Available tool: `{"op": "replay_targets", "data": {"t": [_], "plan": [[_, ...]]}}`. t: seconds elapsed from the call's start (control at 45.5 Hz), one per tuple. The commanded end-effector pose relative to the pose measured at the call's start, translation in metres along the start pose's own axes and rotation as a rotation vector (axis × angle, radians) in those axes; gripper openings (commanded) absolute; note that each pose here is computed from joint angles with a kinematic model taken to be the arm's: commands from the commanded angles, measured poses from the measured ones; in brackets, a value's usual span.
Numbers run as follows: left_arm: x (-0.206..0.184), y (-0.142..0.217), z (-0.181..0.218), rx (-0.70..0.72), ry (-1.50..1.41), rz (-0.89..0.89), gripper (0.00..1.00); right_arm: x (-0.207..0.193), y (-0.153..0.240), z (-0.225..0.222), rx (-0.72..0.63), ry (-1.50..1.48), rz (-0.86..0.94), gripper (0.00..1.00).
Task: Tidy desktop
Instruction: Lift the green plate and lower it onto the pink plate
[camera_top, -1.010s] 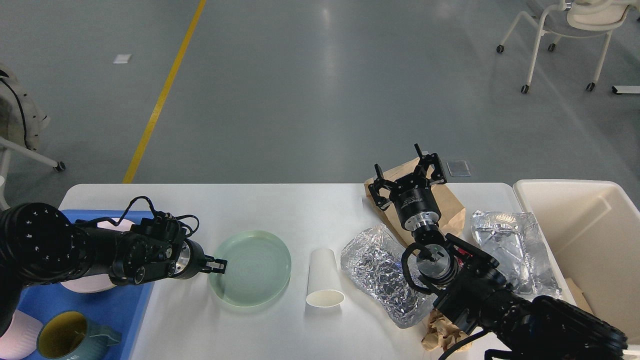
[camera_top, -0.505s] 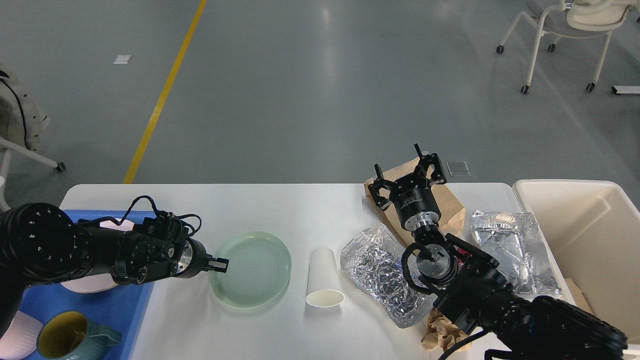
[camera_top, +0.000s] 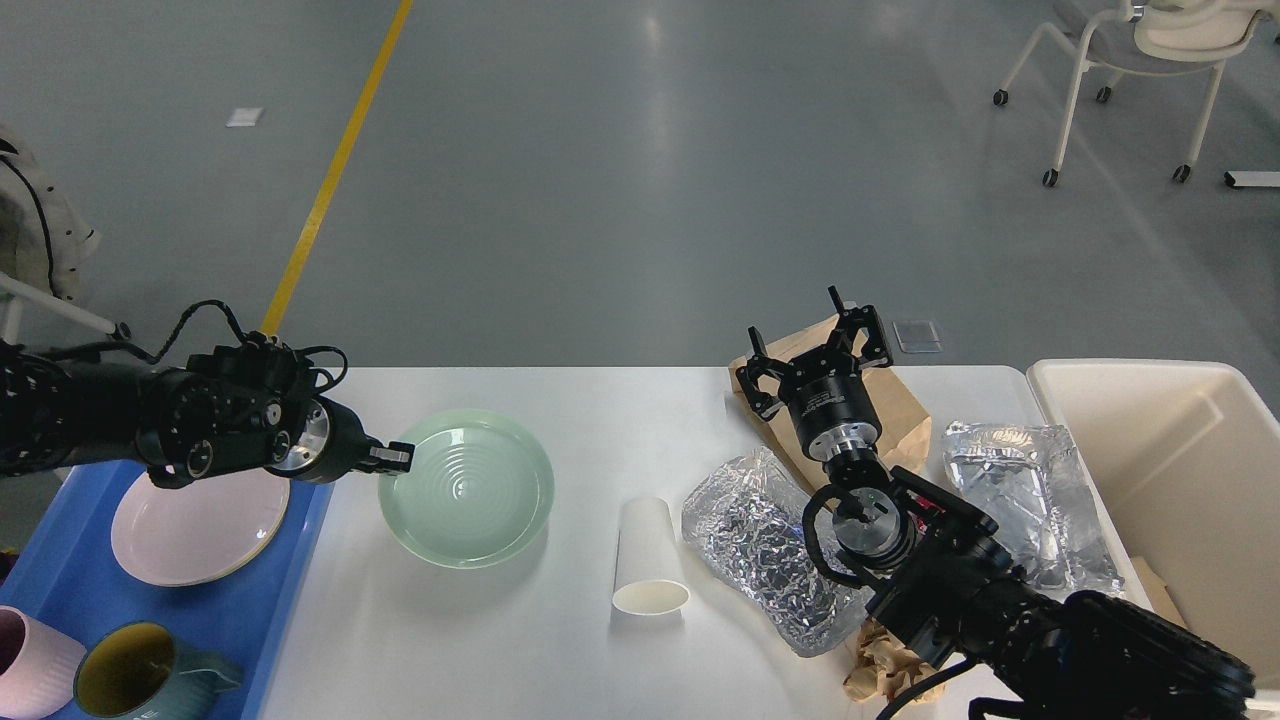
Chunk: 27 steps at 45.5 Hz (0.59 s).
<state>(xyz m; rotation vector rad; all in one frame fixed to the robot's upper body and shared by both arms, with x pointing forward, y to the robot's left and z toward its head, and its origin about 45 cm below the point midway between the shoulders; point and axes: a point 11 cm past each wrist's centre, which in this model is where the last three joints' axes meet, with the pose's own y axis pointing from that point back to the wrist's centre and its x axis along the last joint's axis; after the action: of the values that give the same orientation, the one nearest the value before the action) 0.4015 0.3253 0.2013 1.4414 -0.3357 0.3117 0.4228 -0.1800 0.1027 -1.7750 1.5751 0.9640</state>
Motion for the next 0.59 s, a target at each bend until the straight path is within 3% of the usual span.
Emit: {"op": "replay_targets", "data": {"t": [0.0, 0.307, 0.417, 0.571], "plan": [[0.028, 0.057, -0.004, -0.032, 0.043, 0.04, 0.02, 0.001, 0.0, 0.0, -0.001, 0.0, 0.001, 1.0], [0.077, 0.192, -0.051, -0.063, 0.146, 0.134, 0.02, 0.001, 0.0, 0.0, -0.001, 0.0, 0.001, 1.0], [0.073, 0.215, -0.074, -0.044, 0.169, 0.151, 0.02, 0.001, 0.0, 0.0, -0.001, 0.0, 0.001, 1.0], [0.059, 0.23, -0.14, 0.102, 0.195, 0.204, 0.03, 0.001, 0.0, 0.0, -0.001, 0.0, 0.001, 1.0]]}}
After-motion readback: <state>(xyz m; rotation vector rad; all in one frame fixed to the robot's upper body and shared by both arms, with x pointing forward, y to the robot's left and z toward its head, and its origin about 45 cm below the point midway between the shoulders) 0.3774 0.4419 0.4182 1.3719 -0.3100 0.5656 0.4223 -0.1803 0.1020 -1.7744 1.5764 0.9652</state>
